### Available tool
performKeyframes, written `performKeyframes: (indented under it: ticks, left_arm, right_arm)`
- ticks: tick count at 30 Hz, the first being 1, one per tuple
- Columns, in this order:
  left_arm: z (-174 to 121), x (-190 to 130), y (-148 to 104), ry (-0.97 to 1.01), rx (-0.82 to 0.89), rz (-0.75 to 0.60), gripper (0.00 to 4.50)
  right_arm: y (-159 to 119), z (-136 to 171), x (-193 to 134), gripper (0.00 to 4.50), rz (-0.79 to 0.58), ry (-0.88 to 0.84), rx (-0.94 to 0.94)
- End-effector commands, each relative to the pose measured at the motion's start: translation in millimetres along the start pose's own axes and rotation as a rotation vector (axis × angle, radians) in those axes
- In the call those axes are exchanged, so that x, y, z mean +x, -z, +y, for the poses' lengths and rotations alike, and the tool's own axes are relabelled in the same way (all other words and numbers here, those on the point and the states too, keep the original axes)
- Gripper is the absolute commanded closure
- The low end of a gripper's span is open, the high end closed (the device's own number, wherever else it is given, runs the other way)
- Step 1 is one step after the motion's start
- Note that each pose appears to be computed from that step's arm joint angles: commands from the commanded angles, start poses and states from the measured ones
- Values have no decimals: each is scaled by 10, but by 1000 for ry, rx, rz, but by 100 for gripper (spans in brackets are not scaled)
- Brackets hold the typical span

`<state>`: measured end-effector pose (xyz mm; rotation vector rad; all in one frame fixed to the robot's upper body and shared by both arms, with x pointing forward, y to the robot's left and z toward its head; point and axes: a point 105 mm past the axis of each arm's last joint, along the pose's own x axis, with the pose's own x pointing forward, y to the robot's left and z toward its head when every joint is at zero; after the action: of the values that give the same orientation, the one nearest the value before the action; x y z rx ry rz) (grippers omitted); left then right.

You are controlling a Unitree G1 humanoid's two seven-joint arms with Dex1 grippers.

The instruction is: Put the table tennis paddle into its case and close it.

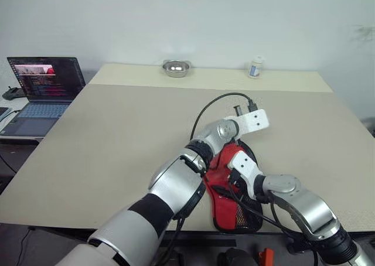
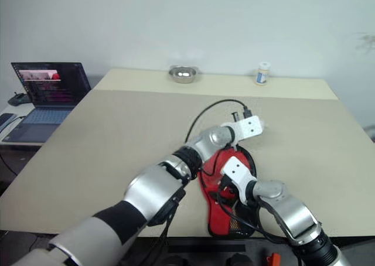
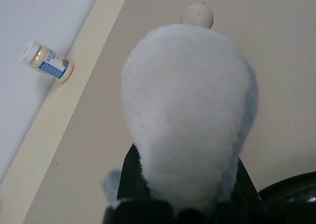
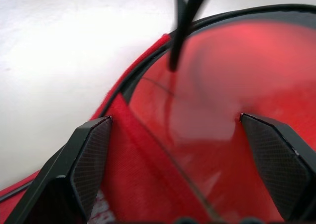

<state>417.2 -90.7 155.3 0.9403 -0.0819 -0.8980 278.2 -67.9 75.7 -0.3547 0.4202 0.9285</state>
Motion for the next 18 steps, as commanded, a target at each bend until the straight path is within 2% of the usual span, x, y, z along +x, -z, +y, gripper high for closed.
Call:
performKeyframes:
  ticks: [1, 6, 16, 17, 18]
  left_arm:
    - [-149, 79, -764, 43, 67, -210, 414]
    - [-280, 90, -706, 117, 68, -194, 414]
    - [-338, 62, -510, 202, 51, -149, 48]
    - [-344, 57, -490, 212, 43, -145, 14]
    - [-335, 54, -467, 210, 47, -140, 2]
  right_arm:
    - [577, 281, 96, 0, 222, -102, 141]
    - [562, 258, 113, 0, 217, -92, 139]
    - [485, 203, 142, 0, 193, -82, 131]
    - [469, 196, 142, 0, 190, -83, 130]
    - [447, 187, 143, 0, 183, -84, 129]
